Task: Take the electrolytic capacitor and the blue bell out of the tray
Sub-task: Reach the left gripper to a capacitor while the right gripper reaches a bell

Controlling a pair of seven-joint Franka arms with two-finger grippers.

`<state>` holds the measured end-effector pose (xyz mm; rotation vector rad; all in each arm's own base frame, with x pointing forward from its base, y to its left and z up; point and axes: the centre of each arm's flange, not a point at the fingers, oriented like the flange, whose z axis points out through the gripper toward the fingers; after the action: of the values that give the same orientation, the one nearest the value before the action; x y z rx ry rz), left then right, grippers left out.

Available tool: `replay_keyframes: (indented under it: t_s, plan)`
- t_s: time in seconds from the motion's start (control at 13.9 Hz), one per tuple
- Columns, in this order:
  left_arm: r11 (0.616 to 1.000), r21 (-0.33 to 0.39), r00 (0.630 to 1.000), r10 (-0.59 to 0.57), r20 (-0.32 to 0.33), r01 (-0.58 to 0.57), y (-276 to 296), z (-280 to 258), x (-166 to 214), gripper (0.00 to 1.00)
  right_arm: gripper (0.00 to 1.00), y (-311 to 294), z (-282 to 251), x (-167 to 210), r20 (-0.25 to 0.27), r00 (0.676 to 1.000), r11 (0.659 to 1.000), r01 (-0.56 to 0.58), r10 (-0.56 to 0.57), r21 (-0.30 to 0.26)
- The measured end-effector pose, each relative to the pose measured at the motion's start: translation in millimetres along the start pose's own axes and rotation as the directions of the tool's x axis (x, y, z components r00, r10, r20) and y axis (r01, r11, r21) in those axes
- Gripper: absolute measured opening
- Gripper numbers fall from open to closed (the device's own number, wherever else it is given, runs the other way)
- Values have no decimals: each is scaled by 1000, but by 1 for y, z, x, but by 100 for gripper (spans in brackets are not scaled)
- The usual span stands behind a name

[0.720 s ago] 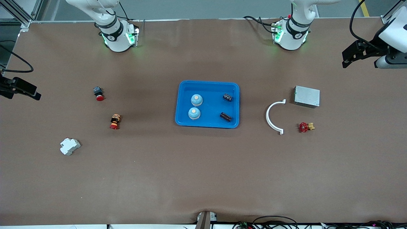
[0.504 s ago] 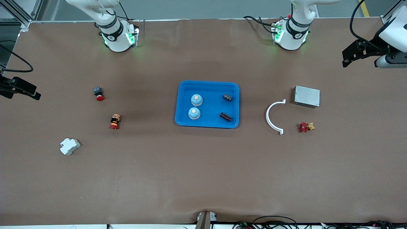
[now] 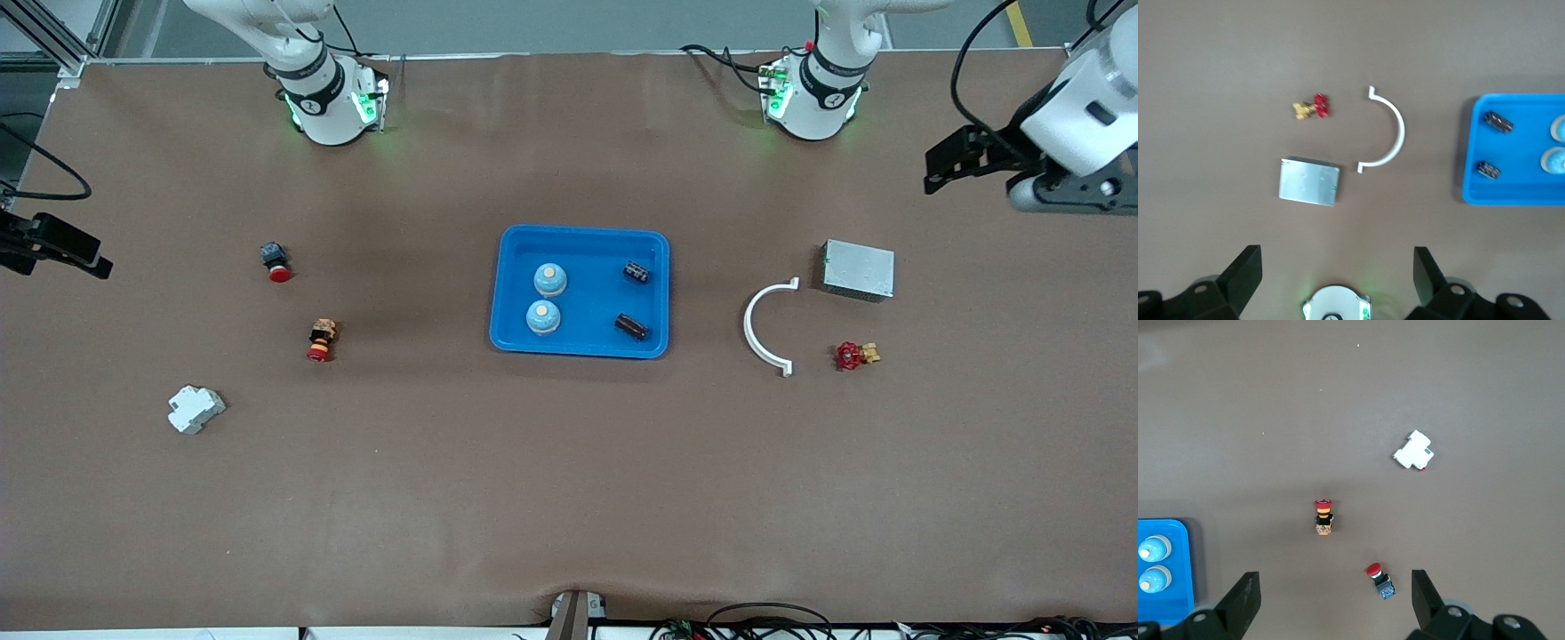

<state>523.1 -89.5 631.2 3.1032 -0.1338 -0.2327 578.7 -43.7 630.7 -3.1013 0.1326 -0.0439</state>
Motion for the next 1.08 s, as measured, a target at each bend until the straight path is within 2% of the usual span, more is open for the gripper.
replay_keyframes:
  t_s: [0.22, 0.36, 0.58, 0.79, 1.08]
  plan:
    - [999, -36, 997, 34, 64, -31, 20, 32, 18, 100, 100, 0, 0, 0, 4, 1000, 1000, 0, 0, 0]
    - [999, -39, 996, 37, 84, -34, 32, 58, 28, 100, 100, 0, 1, -1, 12, 1000, 1000, 1, -1, 0]
    - [999, -33, 998, 9, 63, -6, 64, 101, 37, 100, 100, -1, 15, -4, 35, 999, 1000, 1, -1, 0]
    - [998, -33, 999, -50, 22, 50, 98, 148, 39, 100, 100, -3, 37, -12, 33, 999, 999, -32, 32, 0]
    - [979, -45, 980, -198, -19, 197, 142, 205, 30, 100, 100, -60, 71, -34, 58, 990, 992, -126, 127, -9]
